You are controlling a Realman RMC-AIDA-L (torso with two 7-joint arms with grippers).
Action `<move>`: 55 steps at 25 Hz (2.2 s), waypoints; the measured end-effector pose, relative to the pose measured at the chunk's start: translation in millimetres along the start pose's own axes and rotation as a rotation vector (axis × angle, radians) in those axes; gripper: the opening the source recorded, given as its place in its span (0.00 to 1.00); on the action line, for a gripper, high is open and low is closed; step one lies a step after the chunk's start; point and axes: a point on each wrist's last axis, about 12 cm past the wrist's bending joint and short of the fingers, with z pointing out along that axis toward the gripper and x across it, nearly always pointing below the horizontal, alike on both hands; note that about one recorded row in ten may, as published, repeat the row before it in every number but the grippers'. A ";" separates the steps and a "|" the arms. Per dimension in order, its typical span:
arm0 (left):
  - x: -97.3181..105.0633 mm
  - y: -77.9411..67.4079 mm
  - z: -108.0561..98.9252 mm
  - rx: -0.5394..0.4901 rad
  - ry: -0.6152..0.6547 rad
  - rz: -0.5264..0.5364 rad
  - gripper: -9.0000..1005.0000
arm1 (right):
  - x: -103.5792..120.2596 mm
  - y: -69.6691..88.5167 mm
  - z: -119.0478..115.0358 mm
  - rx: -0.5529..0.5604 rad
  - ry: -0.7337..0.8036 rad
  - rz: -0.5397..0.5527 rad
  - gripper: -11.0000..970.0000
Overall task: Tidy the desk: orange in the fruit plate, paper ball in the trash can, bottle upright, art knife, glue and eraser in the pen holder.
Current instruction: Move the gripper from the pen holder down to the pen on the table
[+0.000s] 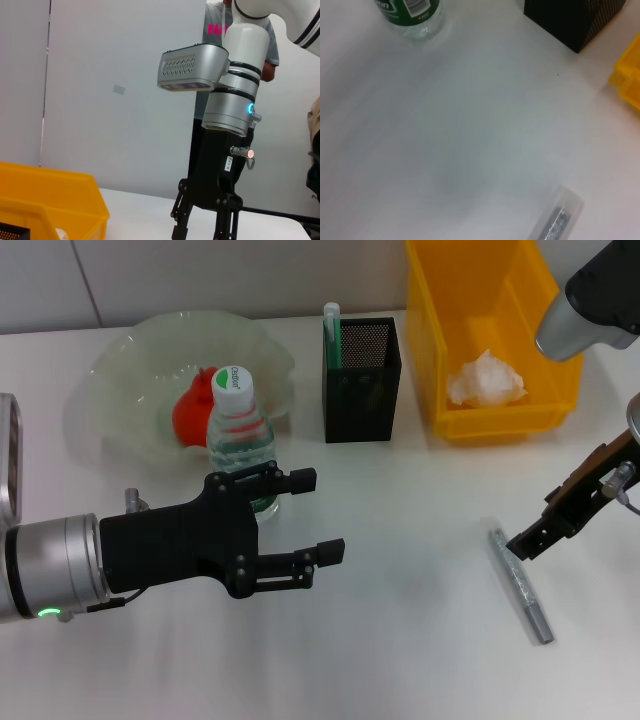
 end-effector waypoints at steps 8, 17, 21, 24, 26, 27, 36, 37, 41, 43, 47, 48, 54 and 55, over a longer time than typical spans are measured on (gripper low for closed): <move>0.0 0.0 0.0 0.000 0.000 0.001 0.81 | 0.6 -0.8 2.3 -0.002 0.001 0.002 0.84; -0.7 0.3 1.1 0.002 -0.001 0.004 0.81 | 2.0 -4.2 13.5 -0.021 0.019 0.021 0.84; -0.1 -0.1 2.0 0.006 0.003 0.003 0.81 | 1.4 -5.9 18.1 -0.028 0.027 0.028 0.84; 0.0 -0.2 2.2 0.006 0.004 0.003 0.81 | 0.6 -6.7 22.4 -0.038 0.038 0.033 0.84; -0.1 -0.2 2.5 0.007 0.004 0.004 0.81 | 0.5 -7.1 23.2 -0.038 0.039 0.034 0.84; -0.2 -0.2 2.6 0.008 0.004 0.004 0.81 | 0.4 -7.8 23.7 -0.035 0.040 0.036 0.84; -0.4 -0.5 2.4 0.009 0.001 0.003 0.81 | 1.1 -13.4 28.2 -0.003 0.051 0.049 0.84; -0.6 -0.5 2.5 0.010 0.000 0.004 0.81 | 1.0 -13.6 28.5 -0.003 0.050 0.049 0.84; -1.2 0.0 3.1 0.011 0.000 0.006 0.81 | 0.5 -13.9 28.8 -0.001 0.052 0.048 0.84; -1.4 0.1 3.2 0.012 0.000 0.006 0.81 | -0.2 -14.1 28.9 0.001 0.053 0.047 0.84; -1.4 -0.1 3.1 0.013 -0.001 0.006 0.81 | -1.3 -14.8 29.1 0.006 0.048 0.046 0.84; -1.2 -0.3 3.0 0.013 -0.001 0.005 0.81 | -1.6 -14.9 29.2 0.007 0.045 0.045 0.84; -0.3 -0.9 2.2 0.010 0.000 0.002 0.81 | -4.8 -13.8 32.2 -0.006 0.051 0.038 0.84; -0.1 -1.0 2.1 0.010 0.000 0.002 0.81 | -4.8 -13.8 32.2 -0.006 0.051 0.038 0.84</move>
